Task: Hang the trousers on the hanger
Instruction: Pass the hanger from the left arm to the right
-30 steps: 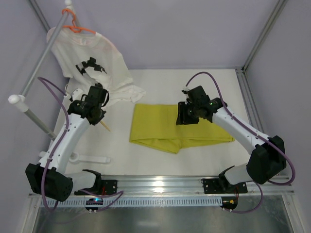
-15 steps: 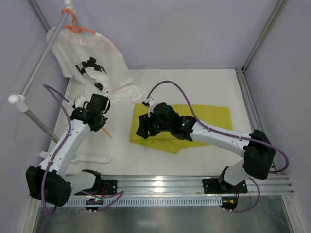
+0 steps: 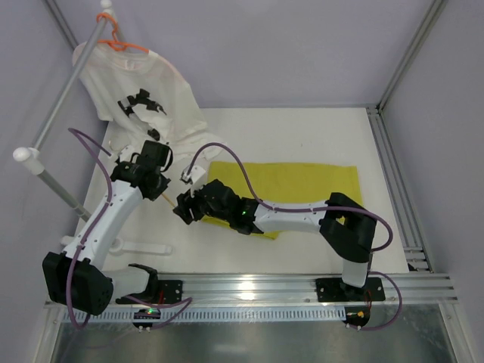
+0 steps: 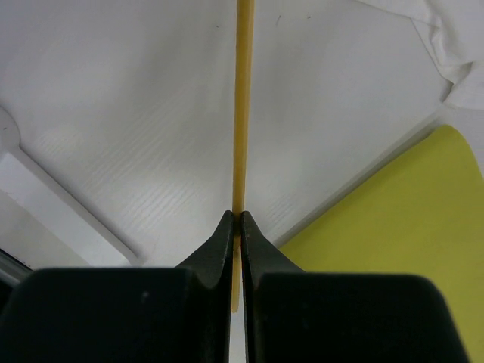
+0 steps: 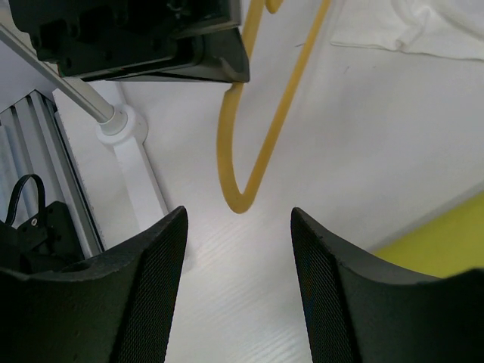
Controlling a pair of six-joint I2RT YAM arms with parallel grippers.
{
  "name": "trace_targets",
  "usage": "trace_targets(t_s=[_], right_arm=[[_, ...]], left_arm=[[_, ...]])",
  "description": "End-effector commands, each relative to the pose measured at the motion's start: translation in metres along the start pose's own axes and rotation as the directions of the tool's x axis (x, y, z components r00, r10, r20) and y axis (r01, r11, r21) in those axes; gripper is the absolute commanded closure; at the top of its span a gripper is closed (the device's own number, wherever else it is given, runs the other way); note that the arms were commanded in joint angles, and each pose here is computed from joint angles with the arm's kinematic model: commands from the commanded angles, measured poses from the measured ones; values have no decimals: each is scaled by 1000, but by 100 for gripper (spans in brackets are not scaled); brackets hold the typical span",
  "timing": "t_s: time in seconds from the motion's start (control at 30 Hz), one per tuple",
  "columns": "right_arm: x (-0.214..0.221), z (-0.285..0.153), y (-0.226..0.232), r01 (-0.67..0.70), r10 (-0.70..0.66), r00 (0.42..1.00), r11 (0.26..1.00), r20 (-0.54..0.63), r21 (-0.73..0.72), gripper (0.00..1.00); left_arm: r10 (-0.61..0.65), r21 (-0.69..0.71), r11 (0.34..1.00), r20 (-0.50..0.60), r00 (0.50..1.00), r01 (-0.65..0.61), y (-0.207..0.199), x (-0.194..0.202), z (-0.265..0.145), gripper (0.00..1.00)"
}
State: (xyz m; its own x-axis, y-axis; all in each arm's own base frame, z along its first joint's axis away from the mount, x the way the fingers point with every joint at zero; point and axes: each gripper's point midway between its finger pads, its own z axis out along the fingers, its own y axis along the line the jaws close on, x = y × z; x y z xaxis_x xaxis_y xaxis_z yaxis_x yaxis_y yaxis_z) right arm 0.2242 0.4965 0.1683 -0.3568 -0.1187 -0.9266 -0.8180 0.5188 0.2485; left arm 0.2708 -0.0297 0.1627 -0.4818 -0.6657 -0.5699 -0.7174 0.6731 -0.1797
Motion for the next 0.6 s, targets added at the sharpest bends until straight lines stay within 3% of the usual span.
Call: trace_targets(t_s=[0.0, 0.33, 0.57], right_arm=[[-49, 18, 14, 56, -53, 984, 998, 169, -13, 40], [-43, 49, 19, 49, -46, 981, 999, 188, -11, 45], [-45, 51, 21, 26, -23, 979, 1000, 204, -13, 79]], left_arm=[[-18, 46, 999, 15, 1000, 17, -16, -14, -12, 100], [-18, 37, 999, 28, 999, 17, -13, -17, -14, 100], [-32, 58, 998, 8, 999, 31, -18, -15, -18, 100]])
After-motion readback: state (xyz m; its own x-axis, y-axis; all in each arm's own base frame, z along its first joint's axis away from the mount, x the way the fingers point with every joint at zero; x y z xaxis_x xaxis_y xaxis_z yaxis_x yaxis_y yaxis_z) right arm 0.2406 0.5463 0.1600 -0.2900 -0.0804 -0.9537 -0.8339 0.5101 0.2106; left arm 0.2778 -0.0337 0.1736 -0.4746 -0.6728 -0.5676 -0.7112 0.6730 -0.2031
